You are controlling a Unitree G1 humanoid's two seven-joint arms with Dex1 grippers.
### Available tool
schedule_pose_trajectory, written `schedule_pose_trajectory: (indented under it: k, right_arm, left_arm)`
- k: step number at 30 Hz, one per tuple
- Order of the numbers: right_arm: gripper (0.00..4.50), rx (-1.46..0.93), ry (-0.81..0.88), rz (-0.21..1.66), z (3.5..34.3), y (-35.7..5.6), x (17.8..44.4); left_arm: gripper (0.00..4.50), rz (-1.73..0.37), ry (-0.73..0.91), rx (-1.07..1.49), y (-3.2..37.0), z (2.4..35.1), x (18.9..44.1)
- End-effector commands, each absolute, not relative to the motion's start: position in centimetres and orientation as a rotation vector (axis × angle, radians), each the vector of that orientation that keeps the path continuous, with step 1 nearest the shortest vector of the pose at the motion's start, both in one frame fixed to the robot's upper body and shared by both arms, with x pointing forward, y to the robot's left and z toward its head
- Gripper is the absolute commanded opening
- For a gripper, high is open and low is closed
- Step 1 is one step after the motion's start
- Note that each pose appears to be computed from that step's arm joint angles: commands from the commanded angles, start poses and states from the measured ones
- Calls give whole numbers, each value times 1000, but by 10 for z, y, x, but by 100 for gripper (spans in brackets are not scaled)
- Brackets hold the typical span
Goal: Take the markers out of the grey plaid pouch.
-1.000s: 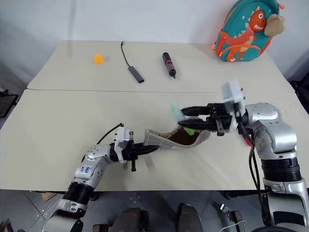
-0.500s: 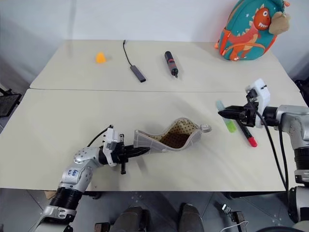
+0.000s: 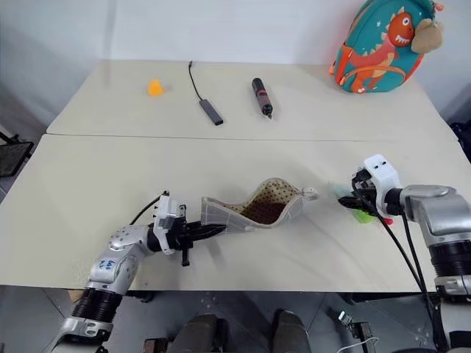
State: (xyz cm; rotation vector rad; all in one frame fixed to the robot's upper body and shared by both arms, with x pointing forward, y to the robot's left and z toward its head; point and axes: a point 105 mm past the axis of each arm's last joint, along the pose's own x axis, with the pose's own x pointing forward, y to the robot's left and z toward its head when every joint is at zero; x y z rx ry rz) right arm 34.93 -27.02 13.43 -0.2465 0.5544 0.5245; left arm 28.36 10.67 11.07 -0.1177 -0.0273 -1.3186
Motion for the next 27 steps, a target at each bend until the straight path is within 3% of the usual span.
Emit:
schedule_pose_trajectory:
  k: [1,4,9,14,24,25,27]
  right_arm:
    - [365,-304,201,723,188,-250,344]
    - [449,-257,-40,953,210,-234,317]
    - [449,-223,-256,1076,209,-216,299]
    - [449,-304,-303,1290,189,-189,281]
    - [449,-375,-339,1326,174,-183,284]
    - [450,-379,-339,1319,174,-184,285]
    - [450,-382,-338,1313,173,-186,286]
  left_arm:
    - [0,-1207,-37,-353,137,138,281]
    - [0,-1141,-51,-569,159,157,269]
    - [0,-697,-115,-885,231,157,266]
    - [0,-348,-208,-1168,272,145,252]
    - [0,-75,-175,-1248,296,119,236]
    - [58,-59,-154,-1235,298,117,235]
    - [111,-39,-128,-1219,299,113,234]
